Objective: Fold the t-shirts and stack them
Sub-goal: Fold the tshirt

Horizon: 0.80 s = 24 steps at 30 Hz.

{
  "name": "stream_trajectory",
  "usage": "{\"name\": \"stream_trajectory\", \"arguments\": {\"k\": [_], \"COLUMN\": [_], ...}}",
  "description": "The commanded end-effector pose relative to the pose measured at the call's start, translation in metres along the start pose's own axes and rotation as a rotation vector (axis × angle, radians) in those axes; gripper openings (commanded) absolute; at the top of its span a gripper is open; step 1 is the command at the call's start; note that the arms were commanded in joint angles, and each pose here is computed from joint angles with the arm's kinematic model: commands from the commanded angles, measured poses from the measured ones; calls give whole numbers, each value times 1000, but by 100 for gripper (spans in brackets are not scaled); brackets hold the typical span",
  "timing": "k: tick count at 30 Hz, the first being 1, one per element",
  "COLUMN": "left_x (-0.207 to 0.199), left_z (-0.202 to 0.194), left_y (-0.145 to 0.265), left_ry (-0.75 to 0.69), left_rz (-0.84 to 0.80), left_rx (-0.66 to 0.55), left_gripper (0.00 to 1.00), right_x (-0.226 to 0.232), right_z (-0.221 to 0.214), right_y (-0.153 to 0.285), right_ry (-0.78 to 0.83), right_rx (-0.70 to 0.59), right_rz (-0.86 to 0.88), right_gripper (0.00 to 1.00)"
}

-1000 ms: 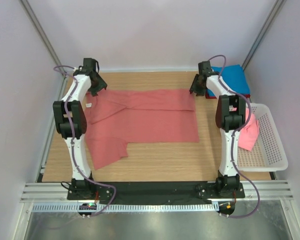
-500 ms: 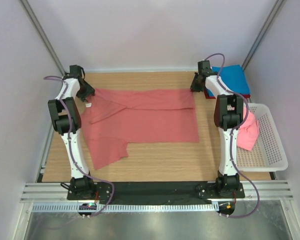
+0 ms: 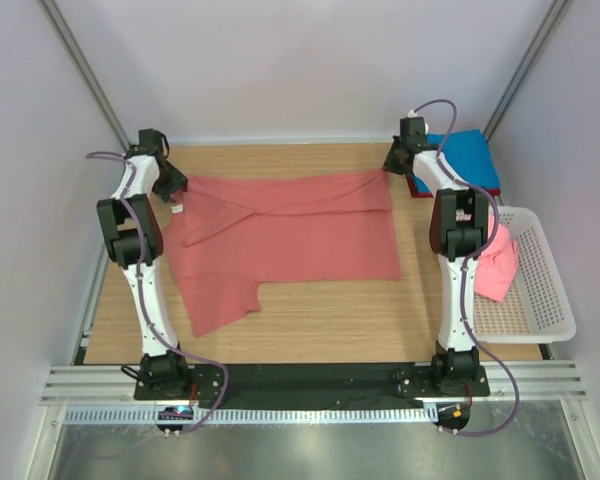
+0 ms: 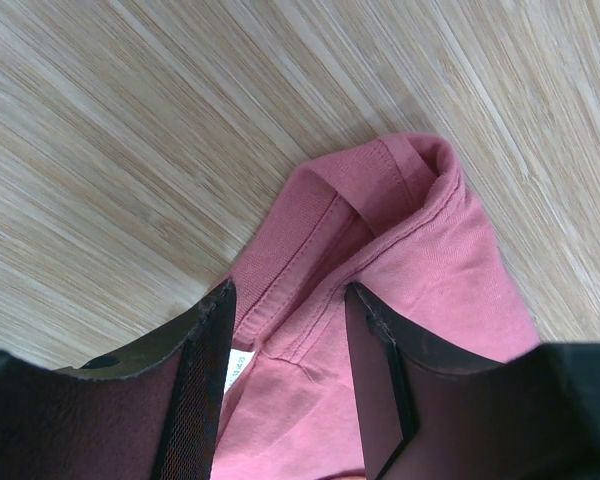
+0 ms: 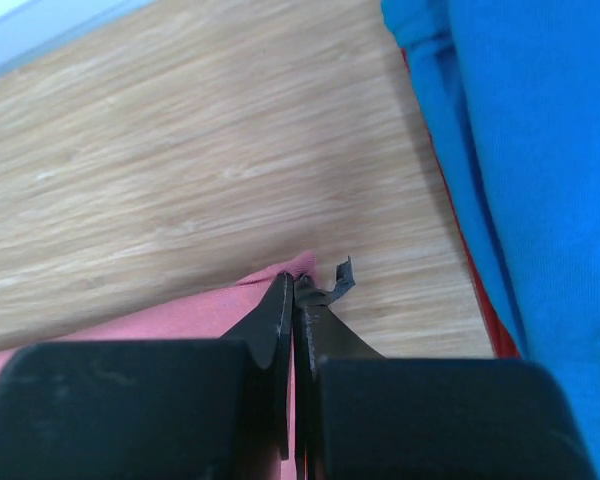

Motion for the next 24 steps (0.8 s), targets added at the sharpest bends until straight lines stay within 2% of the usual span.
{"name": "stream_trajectory", "arguments": {"k": [1, 7, 8, 10, 14, 17, 19, 22, 24], "left_x": [41, 45, 45, 40, 24, 10, 7, 8, 7], "left_z": [-5, -5, -5, -5, 7, 21, 29, 21, 8], "left_y": [-25, -25, -25, -22, 1, 32, 55, 82, 91], "left_ry": [23, 39, 42, 43, 35, 31, 11, -48, -90], "left_rz": [133, 137, 134, 109, 38, -19, -13, 31, 57], "left_rx": [34, 45, 47, 53, 33, -5, -21, -13, -10], "left_gripper": [50, 50, 50, 50, 52, 54, 54, 54, 54], "right_x": [9, 22, 20, 18, 9, -1, -3, 3, 5], "right_z": [48, 57, 56, 51, 48, 39, 26, -1, -26], "right_y": [12, 29, 28, 26, 37, 58, 77, 91, 94], "right_ry": [-9, -13, -14, -24, -55, -103, -129, -93, -72], "right_rx": [-152, -189, -189, -163, -101, -29, 32, 95, 151], "right_rz": [45, 80, 77, 63, -18, -115, -143, -142, -138], "right_gripper": [1, 2, 7, 26, 37, 39, 34, 28, 28]}}
Point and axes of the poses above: each gripper's point midway between its finger pads, its own y axis back along the fingers, its own x axis along the line the jaws close on, z = x × y, the point moved 3 cm from there along y, back along the fingers, and after that the axes turned 2 degrees about -y, right-handed, at the moved point
